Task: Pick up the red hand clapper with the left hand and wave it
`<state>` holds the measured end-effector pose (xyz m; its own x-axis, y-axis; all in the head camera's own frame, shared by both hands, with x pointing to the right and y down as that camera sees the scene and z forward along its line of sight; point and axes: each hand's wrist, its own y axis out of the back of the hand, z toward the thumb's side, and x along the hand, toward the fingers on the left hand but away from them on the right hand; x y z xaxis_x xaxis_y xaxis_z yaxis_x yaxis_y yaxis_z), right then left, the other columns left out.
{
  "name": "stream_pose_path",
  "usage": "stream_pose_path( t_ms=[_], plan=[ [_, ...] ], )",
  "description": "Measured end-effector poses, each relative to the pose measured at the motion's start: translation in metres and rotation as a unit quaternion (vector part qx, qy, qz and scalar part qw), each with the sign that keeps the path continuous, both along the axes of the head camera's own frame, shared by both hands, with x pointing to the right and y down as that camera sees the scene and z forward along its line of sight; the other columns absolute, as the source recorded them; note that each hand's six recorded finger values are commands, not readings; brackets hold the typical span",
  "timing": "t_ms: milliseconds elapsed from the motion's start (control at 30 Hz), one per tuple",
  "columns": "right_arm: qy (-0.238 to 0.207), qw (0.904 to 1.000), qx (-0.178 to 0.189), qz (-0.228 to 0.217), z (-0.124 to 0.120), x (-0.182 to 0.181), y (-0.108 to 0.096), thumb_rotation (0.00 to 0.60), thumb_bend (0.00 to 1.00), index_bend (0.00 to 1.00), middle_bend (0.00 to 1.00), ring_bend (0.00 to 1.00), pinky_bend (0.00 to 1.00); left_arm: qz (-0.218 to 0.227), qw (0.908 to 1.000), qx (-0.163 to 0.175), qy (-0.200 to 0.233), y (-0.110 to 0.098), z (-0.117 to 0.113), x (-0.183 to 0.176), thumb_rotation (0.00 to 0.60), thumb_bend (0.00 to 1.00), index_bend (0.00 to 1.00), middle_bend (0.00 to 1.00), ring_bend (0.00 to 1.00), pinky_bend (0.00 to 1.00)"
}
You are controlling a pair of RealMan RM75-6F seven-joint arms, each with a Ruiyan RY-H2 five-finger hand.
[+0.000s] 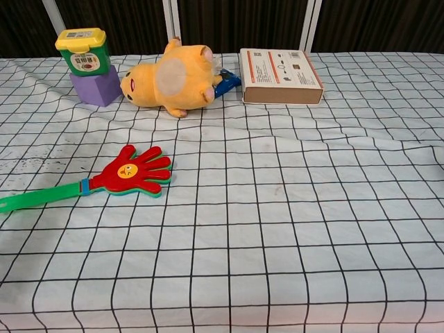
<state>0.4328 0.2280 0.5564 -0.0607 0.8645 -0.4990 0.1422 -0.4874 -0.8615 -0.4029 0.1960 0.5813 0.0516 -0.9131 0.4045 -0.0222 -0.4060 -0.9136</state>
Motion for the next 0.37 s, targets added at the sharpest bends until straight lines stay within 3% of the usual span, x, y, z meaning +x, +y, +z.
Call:
stream_pose_path(
  t_ms=[167, 267, 367],
  plan=[
    [0.000, 0.9997, 0.018, -0.014, -0.003, -0.002, -0.002, 0.600, 0.21, 0.00, 0.00, 0.00, 0.15, -0.028, 0.9989, -0.001, -0.037, 0.036, -0.031, -0.040, 0.600, 0.00, 0.00, 0.00, 0.00, 0.00],
    [0.000, 0.9989, 0.038, -0.027, -0.007, -0.005, -0.004, 0.600, 0.20, 0.00, 0.00, 0.00, 0.15, -0.040, 0.9985, 0.000, -0.039, 0.055, -0.040, -0.054, 0.600, 0.00, 0.00, 0.00, 0.00, 0.00],
    [-0.001, 0.9975, 0.058, -0.039, -0.010, -0.007, -0.005, 0.600, 0.19, 0.00, 0.00, 0.00, 0.15, -0.052, 0.9983, -0.005, -0.027, 0.062, -0.041, -0.062, 0.600, 0.00, 0.00, 0.00, 0.00, 0.00]
  ],
)
